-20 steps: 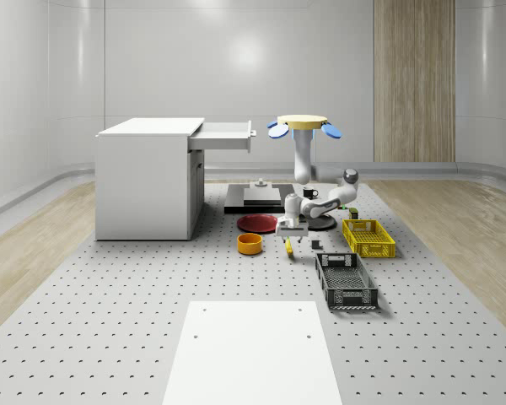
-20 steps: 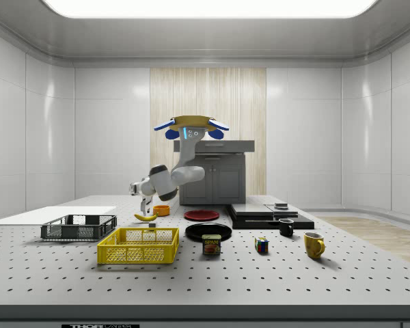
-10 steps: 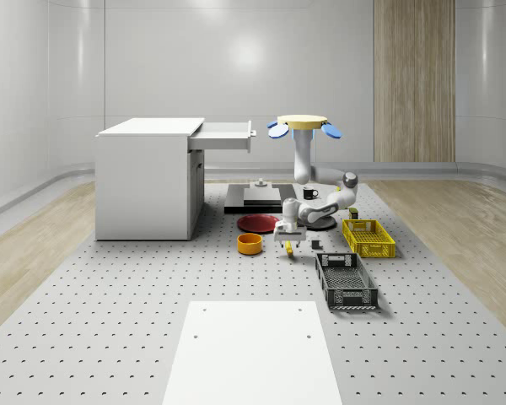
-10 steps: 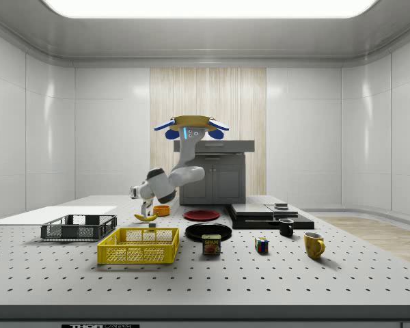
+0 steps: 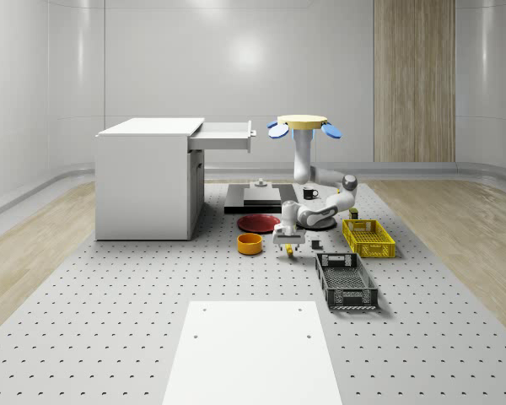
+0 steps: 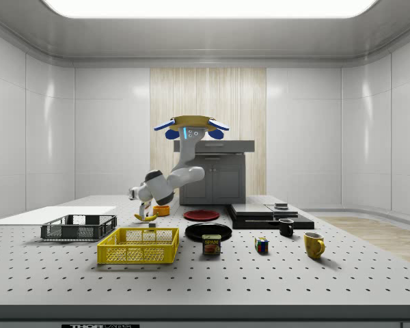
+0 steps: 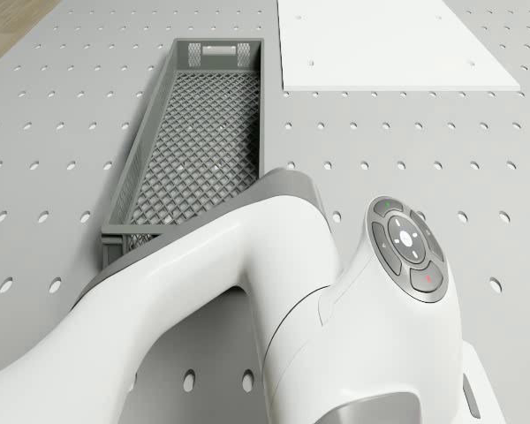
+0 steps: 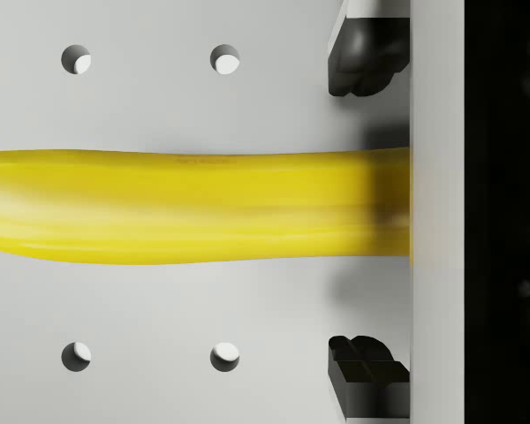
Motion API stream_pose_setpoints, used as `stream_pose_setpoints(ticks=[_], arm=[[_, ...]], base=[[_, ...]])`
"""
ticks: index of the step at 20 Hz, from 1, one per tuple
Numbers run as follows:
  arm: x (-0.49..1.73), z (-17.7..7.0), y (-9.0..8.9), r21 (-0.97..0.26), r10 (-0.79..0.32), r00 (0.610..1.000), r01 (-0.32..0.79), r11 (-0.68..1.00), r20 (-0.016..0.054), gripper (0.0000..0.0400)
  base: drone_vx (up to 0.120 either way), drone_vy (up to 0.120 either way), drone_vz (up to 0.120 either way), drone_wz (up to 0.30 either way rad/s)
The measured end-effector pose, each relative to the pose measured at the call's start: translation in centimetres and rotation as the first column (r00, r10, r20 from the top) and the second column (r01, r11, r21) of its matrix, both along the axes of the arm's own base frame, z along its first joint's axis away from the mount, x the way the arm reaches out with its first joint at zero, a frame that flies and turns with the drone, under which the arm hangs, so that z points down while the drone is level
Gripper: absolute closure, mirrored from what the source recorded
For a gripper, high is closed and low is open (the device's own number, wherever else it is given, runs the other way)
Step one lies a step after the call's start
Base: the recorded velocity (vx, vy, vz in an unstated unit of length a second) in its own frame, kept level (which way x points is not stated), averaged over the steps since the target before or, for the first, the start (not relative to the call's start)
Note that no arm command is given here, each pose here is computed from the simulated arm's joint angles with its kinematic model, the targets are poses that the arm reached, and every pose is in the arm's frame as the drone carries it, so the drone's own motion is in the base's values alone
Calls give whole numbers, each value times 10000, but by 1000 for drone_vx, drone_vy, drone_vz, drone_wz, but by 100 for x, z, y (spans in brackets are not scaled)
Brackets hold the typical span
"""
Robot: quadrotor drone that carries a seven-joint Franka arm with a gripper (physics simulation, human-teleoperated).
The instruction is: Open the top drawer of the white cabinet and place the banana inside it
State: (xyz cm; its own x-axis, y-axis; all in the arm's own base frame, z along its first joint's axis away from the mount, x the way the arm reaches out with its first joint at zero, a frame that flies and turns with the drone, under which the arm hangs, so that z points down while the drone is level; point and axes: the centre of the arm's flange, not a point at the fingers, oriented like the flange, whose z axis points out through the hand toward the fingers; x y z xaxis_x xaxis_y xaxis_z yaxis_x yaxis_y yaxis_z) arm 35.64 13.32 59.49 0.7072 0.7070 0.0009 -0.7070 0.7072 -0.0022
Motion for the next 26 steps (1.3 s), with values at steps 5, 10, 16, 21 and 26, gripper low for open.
stream_pose_setpoints(ticks=[5,10,16,21,26], arm=[[15,27,-31,0,0,10000,0,10000,1,0],[20,36,-59,0,0,10000,0,10000,1,150],[22,38,-68,-16,-30,10000,30,10000,6,210],[22,-74,-69,-37,1,10000,-1,10000,13,210],[21,-288,-69,-49,62,10000,-62,10000,16,207]], base=[[0,0,0,0],[0,0,0,0],[0,0,0,0],[0,0,0,0],[0,0,64,0]])
